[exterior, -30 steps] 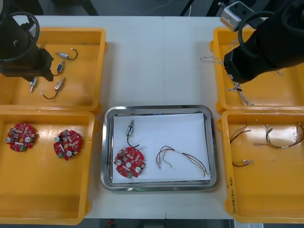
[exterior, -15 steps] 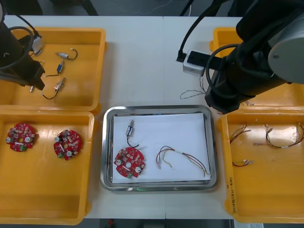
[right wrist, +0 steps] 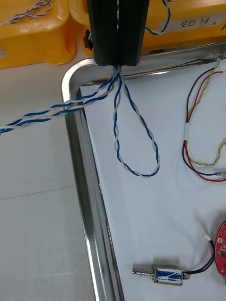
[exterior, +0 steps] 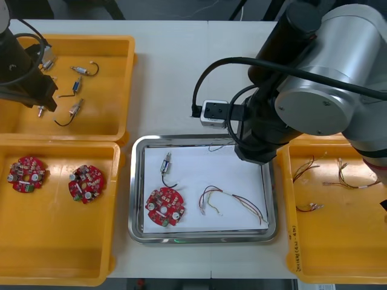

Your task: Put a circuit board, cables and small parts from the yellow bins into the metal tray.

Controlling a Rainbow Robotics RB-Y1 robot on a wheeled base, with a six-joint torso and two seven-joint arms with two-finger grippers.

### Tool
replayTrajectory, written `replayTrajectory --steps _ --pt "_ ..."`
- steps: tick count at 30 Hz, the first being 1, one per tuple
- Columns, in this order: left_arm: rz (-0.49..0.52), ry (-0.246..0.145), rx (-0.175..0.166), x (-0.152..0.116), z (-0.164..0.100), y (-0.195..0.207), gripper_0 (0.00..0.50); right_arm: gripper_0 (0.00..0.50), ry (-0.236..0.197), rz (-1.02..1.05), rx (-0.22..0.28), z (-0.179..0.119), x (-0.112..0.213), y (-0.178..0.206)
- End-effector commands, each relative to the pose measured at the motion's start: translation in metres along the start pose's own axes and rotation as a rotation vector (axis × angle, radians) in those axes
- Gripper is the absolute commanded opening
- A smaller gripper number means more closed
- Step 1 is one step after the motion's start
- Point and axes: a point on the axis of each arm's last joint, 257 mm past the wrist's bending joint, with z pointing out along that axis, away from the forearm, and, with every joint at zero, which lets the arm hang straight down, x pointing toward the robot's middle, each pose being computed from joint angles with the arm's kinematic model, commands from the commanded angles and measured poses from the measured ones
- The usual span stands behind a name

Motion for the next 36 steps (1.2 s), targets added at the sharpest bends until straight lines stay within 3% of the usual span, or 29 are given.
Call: replayTrajectory --steps 1,6,14,22,27,36 --pt "0.174 -0.053 -0.068 -0.028 -0.020 0.001 0.500 0.000 0.034 -0.055 -0.063 0.021 0.002 0.021" --pt "0.202 -0.037 -0.084 -0.031 -0.006 -0.006 0.500 0.000 0.045 -0.081 -0.024 0.041 0.000 0.027" --pt "0.221 -0.037 -0.091 -0.038 0.017 -0.018 0.500 0.000 -0.006 -0.087 0.021 0.062 -0.015 0.031" --pt "0.241 -0.036 -0.092 -0.040 0.029 -0.029 0.500 0.000 0.036 -0.102 0.074 0.091 -0.006 0.028" --pt "0.243 -0.032 -0.097 -0.043 0.036 -0.035 0.500 0.000 0.014 -0.076 0.068 0.105 -0.006 0.028" --pt "0.243 -0.052 -0.104 -0.053 0.046 -0.040 0.500 0.000 0.028 -0.050 0.044 0.122 -0.002 0.032"
